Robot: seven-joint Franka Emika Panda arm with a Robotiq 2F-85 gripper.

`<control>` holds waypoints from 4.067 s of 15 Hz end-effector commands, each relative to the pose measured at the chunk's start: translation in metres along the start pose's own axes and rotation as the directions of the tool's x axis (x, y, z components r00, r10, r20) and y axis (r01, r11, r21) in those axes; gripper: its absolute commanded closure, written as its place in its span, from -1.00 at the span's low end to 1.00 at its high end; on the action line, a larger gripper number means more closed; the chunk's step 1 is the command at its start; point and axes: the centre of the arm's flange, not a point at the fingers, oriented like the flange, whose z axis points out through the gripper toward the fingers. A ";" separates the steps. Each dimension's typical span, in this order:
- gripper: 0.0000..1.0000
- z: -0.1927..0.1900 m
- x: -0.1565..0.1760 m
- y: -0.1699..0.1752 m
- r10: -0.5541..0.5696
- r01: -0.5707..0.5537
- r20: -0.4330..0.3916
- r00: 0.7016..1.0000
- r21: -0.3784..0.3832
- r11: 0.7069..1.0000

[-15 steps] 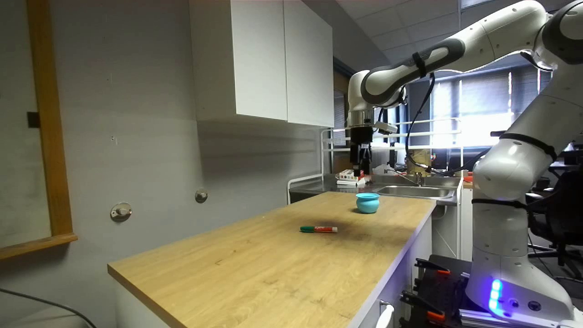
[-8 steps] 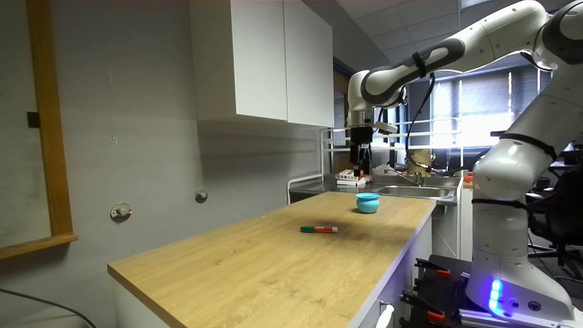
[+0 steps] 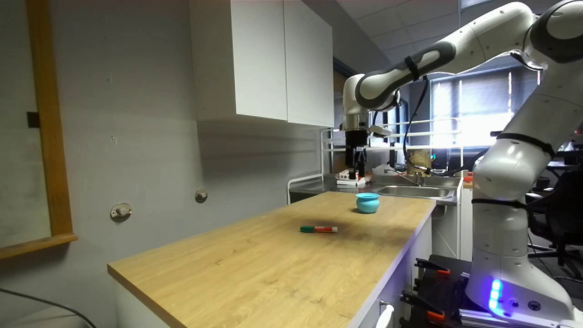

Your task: Put the marker in the blue vase

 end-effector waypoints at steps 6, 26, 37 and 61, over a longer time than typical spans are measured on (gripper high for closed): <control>-1.00 0.053 0.065 -0.052 -0.224 0.234 0.104 0.969 -0.094 0.968; -1.00 0.183 0.150 -0.080 -0.438 0.464 0.266 0.859 -0.038 0.885; 0.73 0.187 0.160 -0.077 -0.428 0.460 0.263 0.865 -0.074 0.885; 0.70 -0.043 0.013 0.072 -0.117 0.038 -0.308 0.944 -0.249 0.968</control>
